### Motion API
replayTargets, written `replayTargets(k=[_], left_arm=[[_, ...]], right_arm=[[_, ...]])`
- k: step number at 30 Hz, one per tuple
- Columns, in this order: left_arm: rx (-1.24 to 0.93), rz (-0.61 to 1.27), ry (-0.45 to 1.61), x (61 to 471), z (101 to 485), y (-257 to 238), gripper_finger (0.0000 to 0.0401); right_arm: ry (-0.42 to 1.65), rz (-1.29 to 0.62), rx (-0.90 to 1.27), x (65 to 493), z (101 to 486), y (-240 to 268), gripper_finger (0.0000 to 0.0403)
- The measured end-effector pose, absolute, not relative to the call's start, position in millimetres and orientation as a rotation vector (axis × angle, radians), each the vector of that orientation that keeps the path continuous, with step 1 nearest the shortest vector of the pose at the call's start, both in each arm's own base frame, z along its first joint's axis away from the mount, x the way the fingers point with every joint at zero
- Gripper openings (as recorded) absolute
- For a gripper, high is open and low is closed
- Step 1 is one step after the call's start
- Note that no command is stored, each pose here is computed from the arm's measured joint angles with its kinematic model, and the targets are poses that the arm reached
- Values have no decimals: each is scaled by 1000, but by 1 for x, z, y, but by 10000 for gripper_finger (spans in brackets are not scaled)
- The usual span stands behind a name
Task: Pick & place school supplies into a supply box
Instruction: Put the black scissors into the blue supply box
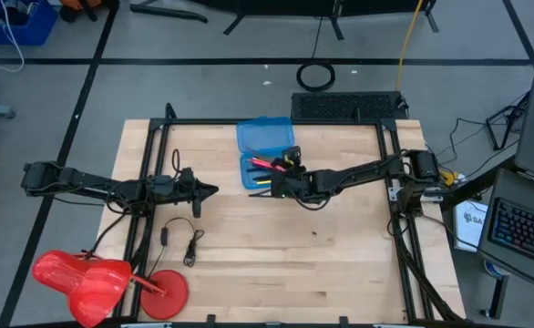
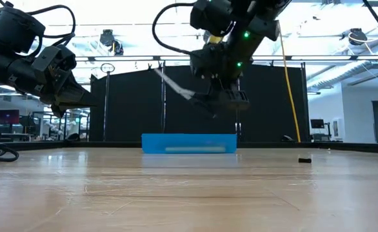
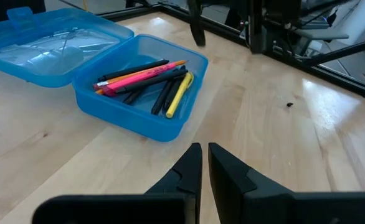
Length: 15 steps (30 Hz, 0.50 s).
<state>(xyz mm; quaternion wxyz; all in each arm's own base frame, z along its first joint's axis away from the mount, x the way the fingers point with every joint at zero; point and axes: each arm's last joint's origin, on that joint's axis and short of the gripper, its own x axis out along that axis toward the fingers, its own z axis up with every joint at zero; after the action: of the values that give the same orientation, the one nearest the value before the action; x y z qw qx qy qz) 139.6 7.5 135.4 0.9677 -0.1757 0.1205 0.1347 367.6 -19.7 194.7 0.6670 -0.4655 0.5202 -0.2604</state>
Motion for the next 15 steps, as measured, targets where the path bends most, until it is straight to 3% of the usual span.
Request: replayTargets(k=[4, 15], left_arm=[[-356, 272, 243, 140, 135, 7, 31], [-358, 273, 243, 140, 135, 8, 31]], right_arm=[[1165, -479, -1000, 369, 192, -24, 0], [1238, -430, -1075, 367, 188, -35, 0]])
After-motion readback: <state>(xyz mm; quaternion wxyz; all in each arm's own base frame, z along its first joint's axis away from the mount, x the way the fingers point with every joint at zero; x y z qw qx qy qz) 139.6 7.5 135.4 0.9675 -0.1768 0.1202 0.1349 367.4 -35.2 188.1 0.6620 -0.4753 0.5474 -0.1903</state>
